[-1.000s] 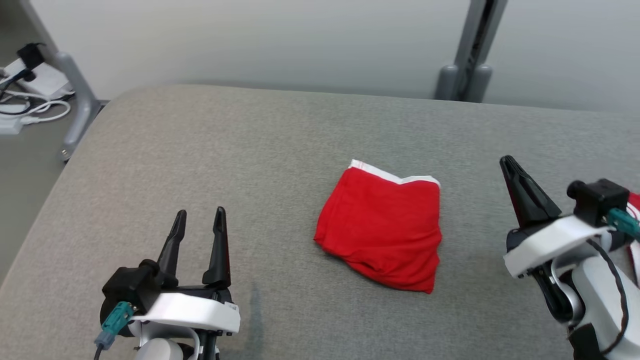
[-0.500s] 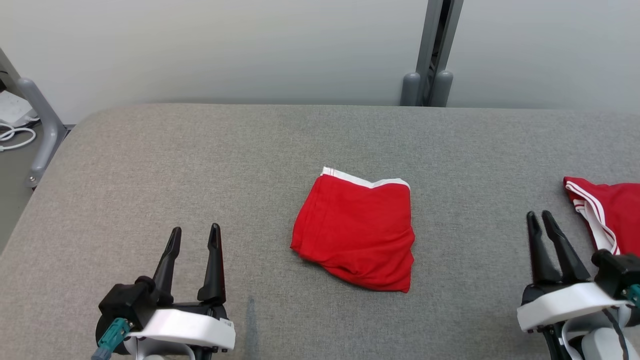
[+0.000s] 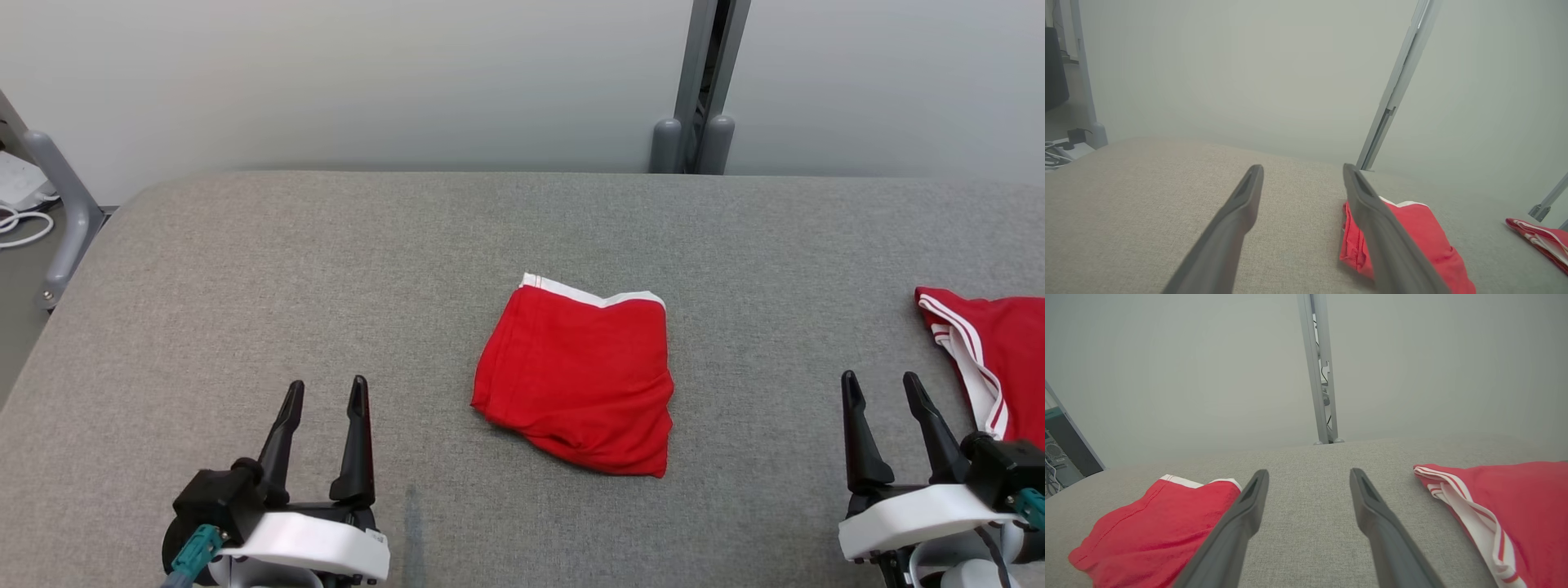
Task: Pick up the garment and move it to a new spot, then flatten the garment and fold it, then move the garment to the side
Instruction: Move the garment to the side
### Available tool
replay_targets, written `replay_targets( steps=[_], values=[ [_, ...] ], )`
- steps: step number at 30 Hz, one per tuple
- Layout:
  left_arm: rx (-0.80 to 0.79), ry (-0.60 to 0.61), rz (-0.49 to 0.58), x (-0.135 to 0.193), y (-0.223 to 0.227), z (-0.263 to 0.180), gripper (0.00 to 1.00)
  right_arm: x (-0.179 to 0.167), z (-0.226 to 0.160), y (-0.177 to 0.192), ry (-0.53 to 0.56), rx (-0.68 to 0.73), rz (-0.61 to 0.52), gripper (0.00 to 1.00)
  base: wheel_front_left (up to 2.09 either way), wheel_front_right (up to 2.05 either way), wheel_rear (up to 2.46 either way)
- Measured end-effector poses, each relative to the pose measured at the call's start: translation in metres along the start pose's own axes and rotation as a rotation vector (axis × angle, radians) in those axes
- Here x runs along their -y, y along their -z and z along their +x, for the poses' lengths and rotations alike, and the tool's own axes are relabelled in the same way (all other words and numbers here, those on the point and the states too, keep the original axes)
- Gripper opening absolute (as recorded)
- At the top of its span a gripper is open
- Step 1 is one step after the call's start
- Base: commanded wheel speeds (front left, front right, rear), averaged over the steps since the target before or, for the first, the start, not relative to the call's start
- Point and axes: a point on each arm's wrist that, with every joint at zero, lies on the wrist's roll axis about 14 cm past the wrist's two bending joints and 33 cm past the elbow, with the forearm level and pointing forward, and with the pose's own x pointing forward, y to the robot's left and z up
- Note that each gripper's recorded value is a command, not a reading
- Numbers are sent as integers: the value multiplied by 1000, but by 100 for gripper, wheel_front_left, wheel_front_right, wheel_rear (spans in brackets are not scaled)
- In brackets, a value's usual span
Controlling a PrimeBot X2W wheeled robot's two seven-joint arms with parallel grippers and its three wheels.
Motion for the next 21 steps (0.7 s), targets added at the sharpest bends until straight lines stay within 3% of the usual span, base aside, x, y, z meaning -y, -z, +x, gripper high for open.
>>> replay_targets(
  steps=[21],
  values=[
    [-18,8,5,3,6,-3,100,-5,2,4,-7,-8,14,100,0,0,0]
  ],
)
